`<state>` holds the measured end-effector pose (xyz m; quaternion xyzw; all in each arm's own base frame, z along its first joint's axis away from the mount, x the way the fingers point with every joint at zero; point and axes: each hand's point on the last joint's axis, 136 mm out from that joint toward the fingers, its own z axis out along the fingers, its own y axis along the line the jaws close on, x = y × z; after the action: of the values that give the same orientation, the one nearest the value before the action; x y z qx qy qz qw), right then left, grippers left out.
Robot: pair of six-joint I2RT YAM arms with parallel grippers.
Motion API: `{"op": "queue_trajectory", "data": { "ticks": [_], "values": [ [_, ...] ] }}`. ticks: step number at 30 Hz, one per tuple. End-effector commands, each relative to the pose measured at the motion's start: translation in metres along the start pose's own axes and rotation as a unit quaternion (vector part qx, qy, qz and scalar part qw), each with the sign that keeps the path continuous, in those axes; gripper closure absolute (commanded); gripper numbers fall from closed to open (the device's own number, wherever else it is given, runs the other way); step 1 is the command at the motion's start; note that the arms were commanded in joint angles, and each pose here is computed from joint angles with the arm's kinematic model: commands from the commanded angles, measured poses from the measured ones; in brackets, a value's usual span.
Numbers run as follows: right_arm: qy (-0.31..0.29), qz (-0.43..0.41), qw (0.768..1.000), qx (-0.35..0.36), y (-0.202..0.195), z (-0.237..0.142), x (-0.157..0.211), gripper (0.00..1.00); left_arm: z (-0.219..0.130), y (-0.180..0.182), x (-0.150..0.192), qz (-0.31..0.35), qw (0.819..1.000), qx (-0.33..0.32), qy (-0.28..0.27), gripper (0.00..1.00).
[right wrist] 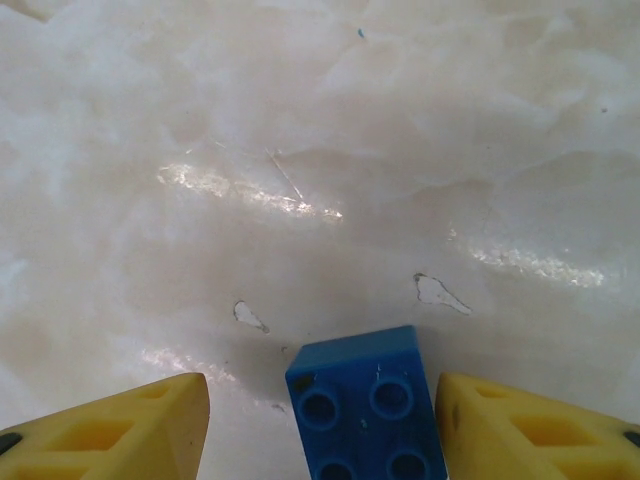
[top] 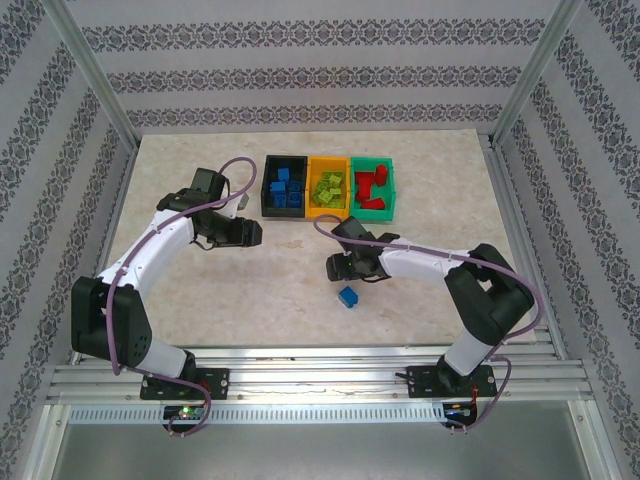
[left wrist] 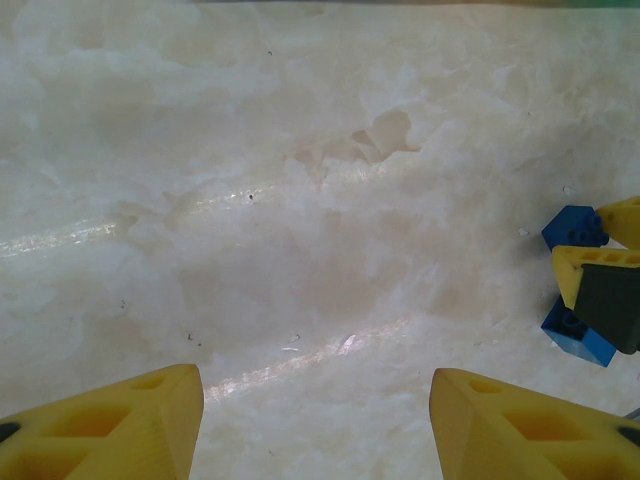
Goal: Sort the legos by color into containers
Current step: Move the lego to the center of the table, then pick up the lego from the center of the table, then place the lego in the container.
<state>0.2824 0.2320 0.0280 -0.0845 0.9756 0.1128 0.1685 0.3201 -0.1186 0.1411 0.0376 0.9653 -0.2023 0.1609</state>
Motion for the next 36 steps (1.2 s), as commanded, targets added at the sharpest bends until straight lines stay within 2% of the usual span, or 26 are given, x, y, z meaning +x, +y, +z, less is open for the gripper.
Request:
{"op": "queue_trajectory", "data": {
  "ticks": [1, 5, 10, 14, 21, 26, 33, 36],
  "values": [
    [0.028, -0.015, 0.999, 0.017, -0.005, 0.006, 0.012, 0.38, 0.001, 0.002, 0.008, 0.002, 1.000, 0.007, 0.014, 0.38],
    [0.042, -0.014, 0.999, 0.022, -0.009, 0.010, 0.022, 0.42, 0.002, 0.001, 0.008, 0.002, 1.000, 0.009, 0.016, 0.38],
    [0.039, -0.014, 0.999, 0.020, -0.010, 0.010, 0.024, 0.63, 0.003, 0.001, 0.008, 0.002, 1.000, 0.009, 0.018, 0.38],
    [0.015, -0.026, 1.000, 0.007, 0.002, 0.002, 0.002, 0.66, 0.003, 0.002, 0.008, 0.001, 1.000, 0.009, 0.018, 0.38],
    [-0.045, -0.048, 0.996, -0.066, 0.059, -0.015, -0.083, 0.65, 0.004, 0.005, 0.008, 0.000, 1.000, 0.002, 0.020, 0.38],
    [-0.080, -0.054, 0.990, -0.107, 0.096, -0.014, -0.148, 0.65, 0.004, 0.010, 0.008, 0.003, 1.000, -0.014, 0.020, 0.38],
    [-0.125, -0.018, 0.981, -0.148, 0.106, -0.005, -0.237, 0.64, 0.004, 0.015, 0.009, 0.001, 1.000, -0.023, 0.020, 0.38],
    [-0.144, 0.000, 0.975, -0.167, 0.108, -0.005, -0.265, 0.60, 0.002, 0.014, 0.008, 0.002, 1.000, -0.021, 0.017, 0.38]
  ]
}}
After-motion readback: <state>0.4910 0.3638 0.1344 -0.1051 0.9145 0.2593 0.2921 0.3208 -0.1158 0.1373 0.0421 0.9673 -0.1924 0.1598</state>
